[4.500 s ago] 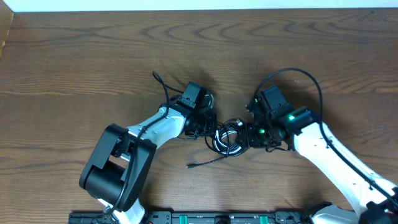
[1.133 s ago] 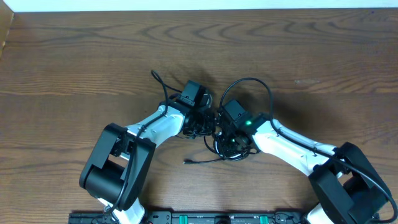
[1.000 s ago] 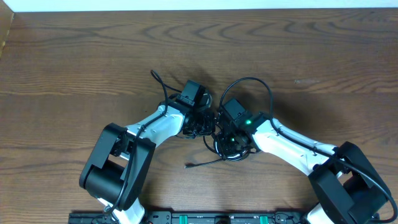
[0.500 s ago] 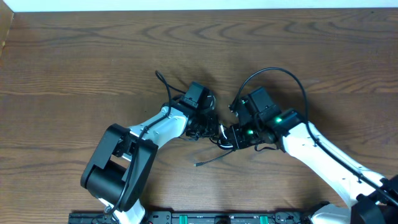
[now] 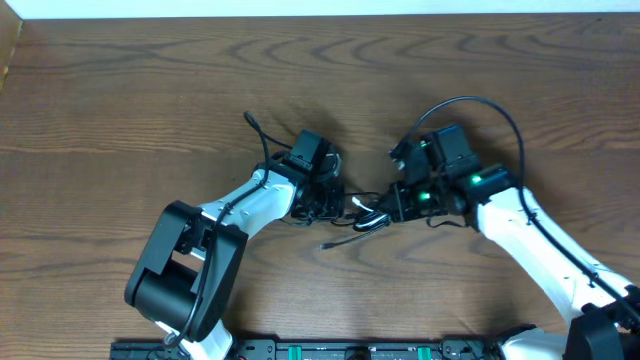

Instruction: Untangle cables

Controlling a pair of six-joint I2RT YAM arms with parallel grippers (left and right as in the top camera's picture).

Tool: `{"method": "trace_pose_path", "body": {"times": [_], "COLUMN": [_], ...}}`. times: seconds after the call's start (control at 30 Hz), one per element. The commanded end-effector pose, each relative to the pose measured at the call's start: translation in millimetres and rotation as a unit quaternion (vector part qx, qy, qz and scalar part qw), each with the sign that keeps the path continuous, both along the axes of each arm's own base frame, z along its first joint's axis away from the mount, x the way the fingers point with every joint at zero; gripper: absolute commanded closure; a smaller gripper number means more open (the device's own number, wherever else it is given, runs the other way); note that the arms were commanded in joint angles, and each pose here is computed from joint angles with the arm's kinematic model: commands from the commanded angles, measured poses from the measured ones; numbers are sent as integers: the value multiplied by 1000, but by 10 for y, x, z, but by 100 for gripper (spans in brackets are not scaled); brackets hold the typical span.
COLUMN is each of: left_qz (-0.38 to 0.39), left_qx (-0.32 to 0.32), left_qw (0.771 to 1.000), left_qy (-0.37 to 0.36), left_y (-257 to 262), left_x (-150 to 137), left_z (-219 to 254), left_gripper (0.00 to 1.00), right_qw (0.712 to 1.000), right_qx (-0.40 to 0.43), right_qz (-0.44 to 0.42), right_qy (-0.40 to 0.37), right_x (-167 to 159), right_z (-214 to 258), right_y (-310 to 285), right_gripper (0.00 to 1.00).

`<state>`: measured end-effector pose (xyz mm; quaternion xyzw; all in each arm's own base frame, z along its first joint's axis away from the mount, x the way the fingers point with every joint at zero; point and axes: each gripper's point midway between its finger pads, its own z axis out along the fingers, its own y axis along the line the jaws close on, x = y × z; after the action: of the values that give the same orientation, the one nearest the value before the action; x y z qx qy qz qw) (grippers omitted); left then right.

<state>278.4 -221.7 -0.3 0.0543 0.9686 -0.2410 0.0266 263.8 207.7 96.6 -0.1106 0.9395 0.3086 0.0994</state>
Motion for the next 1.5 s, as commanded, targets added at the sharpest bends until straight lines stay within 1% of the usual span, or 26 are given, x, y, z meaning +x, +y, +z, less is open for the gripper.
{"method": "trace_pose_path", "body": {"times": [0.0, 0.1, 0.2, 0.3, 0.33, 0.43, 0.5, 0.53, 0.6, 0.73, 0.97, 1.13, 1.23, 1.27, 1.3, 1.33, 1.43, 1.47], "left_qz": [21, 22, 25, 25, 25, 25, 25, 25, 25, 26, 26, 26, 26, 26, 26, 26, 26, 26], "left_qx": [106, 129, 155, 156, 157, 157, 157, 157, 156, 156, 155, 154, 154, 154, 154, 154, 154, 154], "left_qw": [994, 991, 987, 987, 987, 987, 987, 987, 987, 987, 987, 987, 987, 987, 987, 987, 987, 987], "left_qy": [-20, -24, -33, -33, -32, -32, -32, -33, -34, -33, -35, -37, -37, -37, -37, -37, -37, -37], "left_y": [432, 515, 607, 609, 612, 613, 612, 611, 607, 608, 604, 600, 599, 599, 599, 598, 598, 598], "left_x": [55, 57, 81, 81, 77, 75, 77, 80, 84, 83, 94, 100, 98, 99, 100, 101, 102, 102], "left_z": [-172, -195, -213, -213, -214, -214, -214, -214, -213, -213, -211, -210, -210, -210, -209, -209, -209, -209], "left_gripper": [92, 92, 92, 92, 92, 92, 92, 92, 92, 92, 92, 92, 92, 92, 92, 92, 92, 92], "right_qw": [999, 999, 998, 999, 999, 993, 986, 985, 986, 993, 997, 992, 993, 993, 994, 994, 995, 995], "right_qx": [3, -7, -36, -23, -7, 104, 144, 151, 146, 98, 51, 98, 93, 90, 86, 83, 74, 70], "right_qz": [27, 26, 8, 11, 19, 61, 79, 82, 83, 68, 48, 63, 62, 60, 58, 57, 53, 51], "right_qy": [-39, -46, -52, -45, -38, -1, 12, 15, 14, -1, -24, -39, -42, -43, -45, -48, -50, -49], "right_x": [73, 105, 168, 132, 96, -111, -194, -214, -217, -145, -22, 10, 23, 31, 41, 53, 70, 71], "right_z": [79, 61, 5, 24, 50, 293, 399, 419, 405, 275, 173, 315, 304, 297, 288, 284, 262, 251], "right_y": [-140, -202, -322, -269, -218, 70, 161, 179, 184, 107, -2, 128, 117, 110, 101, 95, 72, 61], "right_gripper": [99, 99, 99, 99, 99, 99, 99, 99, 99, 99, 99, 99, 98, 92, 82, 75, 64, 63]}}
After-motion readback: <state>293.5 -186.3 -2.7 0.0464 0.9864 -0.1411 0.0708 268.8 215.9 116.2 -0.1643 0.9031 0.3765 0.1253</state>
